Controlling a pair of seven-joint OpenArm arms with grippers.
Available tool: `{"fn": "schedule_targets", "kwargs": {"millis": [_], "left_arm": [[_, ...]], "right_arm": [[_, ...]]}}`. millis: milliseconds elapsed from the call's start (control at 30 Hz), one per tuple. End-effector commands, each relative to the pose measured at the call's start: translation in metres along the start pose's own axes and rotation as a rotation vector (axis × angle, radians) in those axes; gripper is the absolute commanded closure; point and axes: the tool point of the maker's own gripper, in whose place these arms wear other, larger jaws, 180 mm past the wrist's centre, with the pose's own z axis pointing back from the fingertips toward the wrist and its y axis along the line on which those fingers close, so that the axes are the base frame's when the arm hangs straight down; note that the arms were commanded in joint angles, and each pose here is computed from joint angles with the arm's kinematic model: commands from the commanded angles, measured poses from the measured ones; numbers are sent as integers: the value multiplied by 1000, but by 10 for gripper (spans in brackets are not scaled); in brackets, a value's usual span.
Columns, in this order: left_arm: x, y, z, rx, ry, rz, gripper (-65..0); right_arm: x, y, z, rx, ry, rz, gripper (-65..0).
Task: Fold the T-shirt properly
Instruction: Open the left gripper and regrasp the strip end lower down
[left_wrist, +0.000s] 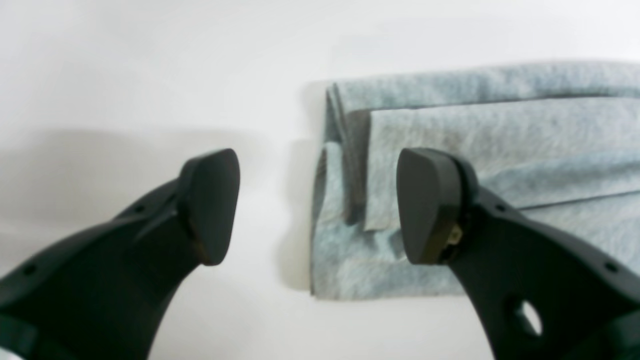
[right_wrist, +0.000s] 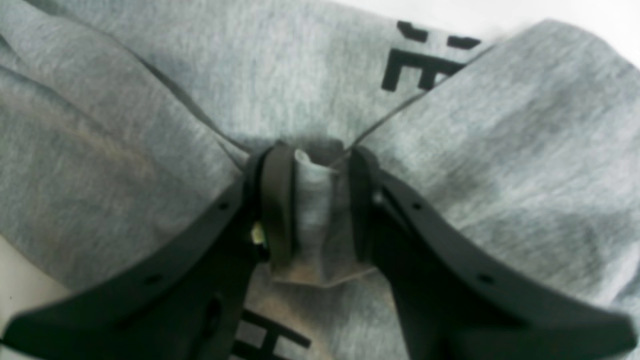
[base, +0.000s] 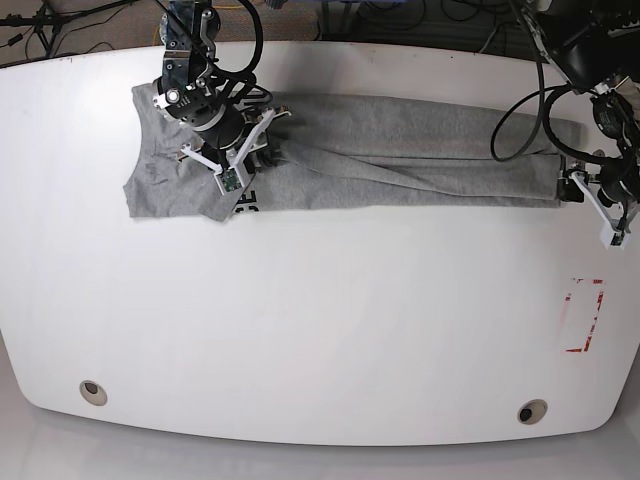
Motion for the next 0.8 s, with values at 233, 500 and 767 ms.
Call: {"fn": "schedule_targets", "kwargs": {"millis": [233,500,767], "left_arm": [[-31,10,-13,-158,37,117,-465],[-31,0,-25,-286,-2,192,-465],[-25,-21,-28,-354,12,130,-465]], "right_arm": [[13,0,2,5,-47,-2,-166],[12,0,2,6,-46,-3,-166],[12,0,2,6,-46,-3,-166]]}}
